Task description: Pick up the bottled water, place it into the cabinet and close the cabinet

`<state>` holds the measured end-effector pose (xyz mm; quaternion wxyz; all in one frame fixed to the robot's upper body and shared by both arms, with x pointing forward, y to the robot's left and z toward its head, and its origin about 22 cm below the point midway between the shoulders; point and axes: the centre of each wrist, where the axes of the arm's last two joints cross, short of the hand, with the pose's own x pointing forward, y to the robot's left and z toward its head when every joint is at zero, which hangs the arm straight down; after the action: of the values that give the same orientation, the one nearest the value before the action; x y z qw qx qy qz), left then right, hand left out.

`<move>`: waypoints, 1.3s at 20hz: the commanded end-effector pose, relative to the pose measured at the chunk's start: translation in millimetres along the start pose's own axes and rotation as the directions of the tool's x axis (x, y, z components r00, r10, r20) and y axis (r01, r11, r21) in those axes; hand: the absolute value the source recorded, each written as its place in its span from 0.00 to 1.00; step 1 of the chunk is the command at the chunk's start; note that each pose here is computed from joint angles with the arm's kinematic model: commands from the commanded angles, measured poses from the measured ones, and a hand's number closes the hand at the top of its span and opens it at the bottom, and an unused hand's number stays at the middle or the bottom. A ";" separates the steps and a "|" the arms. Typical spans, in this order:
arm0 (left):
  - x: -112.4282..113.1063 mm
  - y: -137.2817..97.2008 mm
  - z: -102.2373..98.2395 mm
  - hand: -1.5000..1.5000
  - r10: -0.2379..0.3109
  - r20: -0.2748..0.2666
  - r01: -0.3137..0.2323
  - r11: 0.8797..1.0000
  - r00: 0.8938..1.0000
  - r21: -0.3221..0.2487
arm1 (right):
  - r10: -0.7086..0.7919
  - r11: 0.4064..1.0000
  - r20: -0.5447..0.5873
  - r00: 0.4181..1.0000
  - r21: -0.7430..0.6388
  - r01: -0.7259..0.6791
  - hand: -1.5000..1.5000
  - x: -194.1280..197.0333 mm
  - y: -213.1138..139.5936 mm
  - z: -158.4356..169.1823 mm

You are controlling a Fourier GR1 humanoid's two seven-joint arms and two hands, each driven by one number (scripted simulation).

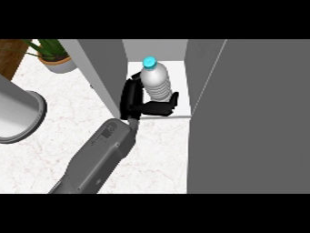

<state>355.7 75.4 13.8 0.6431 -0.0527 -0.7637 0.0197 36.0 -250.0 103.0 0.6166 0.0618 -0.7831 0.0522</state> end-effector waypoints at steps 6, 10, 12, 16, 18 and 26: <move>8.0 -3.4 -42.7 1.00 -0.088 -0.063 0.094 0.991 0.994 0.098 | -0.045 0.999 0.058 0.997 -0.014 0.045 0.00 11.4 -4.3 -4.4; 0.7 1.7 -50.1 1.00 -0.258 -0.049 0.262 0.960 0.965 0.095 | -0.035 0.999 0.061 0.998 0.025 0.034 0.00 10.1 -7.5 -2.0; -7.2 9.2 -49.2 1.00 -0.317 -0.054 0.321 0.941 0.947 0.109 | -0.045 0.999 0.064 0.997 0.020 0.044 0.00 5.7 -14.5 -4.1; -2.9 29.6 -62.0 1.00 -0.349 -0.119 0.366 0.909 0.930 0.199 | -0.036 0.999 0.071 0.997 0.016 0.035 0.00 8.4 -9.8 -0.1; -8.7 31.9 -58.9 1.00 -0.285 -0.151 0.315 0.916 0.947 0.247 | -0.057 0.998 0.082 0.995 0.040 0.054 0.00 10.7 -6.7 -4.8; 0.3 46.8 -71.3 0.00 -0.405 -0.110 0.420 0.861 0.907 0.288 | -0.048 0.998 0.059 0.997 0.047 0.045 0.00 -2.6 -11.1 0.3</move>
<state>422.7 112.9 16.0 0.6644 0.1782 -0.7257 0.0168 38.5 -262.6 97.8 0.5981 0.0798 -0.7946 0.0671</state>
